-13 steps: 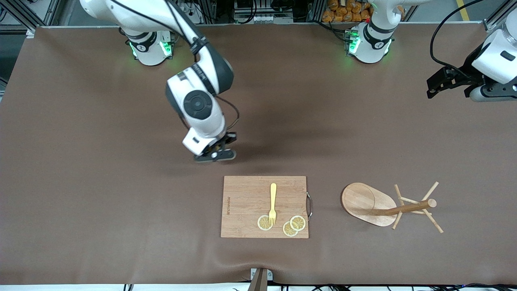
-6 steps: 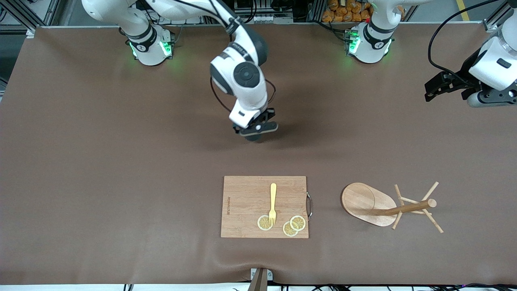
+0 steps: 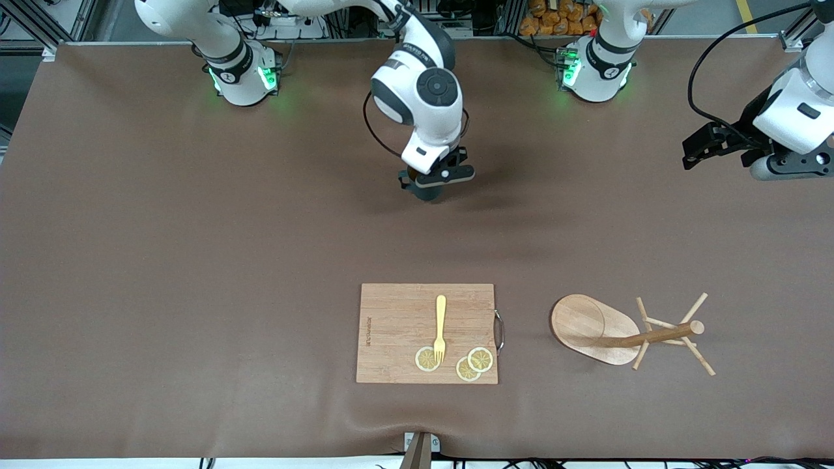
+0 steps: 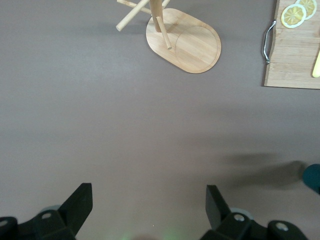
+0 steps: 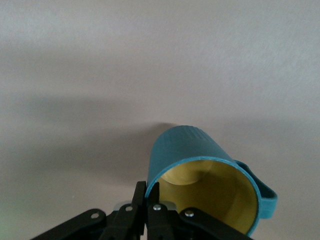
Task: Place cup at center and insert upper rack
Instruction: 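Carry the teal mug with the right gripper toward the table center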
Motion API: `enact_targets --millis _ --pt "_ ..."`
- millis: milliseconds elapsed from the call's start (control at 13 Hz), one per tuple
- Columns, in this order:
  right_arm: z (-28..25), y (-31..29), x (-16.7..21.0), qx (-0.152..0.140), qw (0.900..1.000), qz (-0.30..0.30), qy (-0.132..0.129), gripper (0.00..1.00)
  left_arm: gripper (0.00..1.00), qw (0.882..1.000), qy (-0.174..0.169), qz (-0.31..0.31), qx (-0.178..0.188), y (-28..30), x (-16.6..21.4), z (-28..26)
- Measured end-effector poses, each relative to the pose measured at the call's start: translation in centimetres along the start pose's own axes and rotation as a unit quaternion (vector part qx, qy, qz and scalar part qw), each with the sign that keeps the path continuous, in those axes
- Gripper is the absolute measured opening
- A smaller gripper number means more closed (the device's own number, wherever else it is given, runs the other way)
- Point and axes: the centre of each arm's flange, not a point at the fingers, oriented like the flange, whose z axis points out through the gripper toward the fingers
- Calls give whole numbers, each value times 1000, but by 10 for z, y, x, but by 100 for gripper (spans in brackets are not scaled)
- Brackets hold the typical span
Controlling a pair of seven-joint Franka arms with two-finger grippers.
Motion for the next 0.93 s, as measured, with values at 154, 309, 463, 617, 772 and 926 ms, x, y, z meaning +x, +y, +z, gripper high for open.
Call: enact_targets --millis 154,309,463,617,772,926 --pt "6 -12 -14 -4 1000 10 -2 4 100 1000 -1 0 -1 0 0 1" --pt "13 -15 -18 -7 1000 16 -4 4 100 1000 -1 -1 -1 0 1 1" --pt "20 -17 -21 -10 1000 24 -6 4 100 1000 -2 -9 -1 1 1 2" --pt "22 -23 -27 -10 1000 23 -6 4 100 1000 -2 -15 -1 2 1 2" --pt "23 -29 -34 -11 1000 17 -6 4 100 1000 -3 -17 -1 3 1 3" --pt "24 -34 -41 -12 1000 12 -6 4 100 1000 -3 -24 -1 3 3 5"
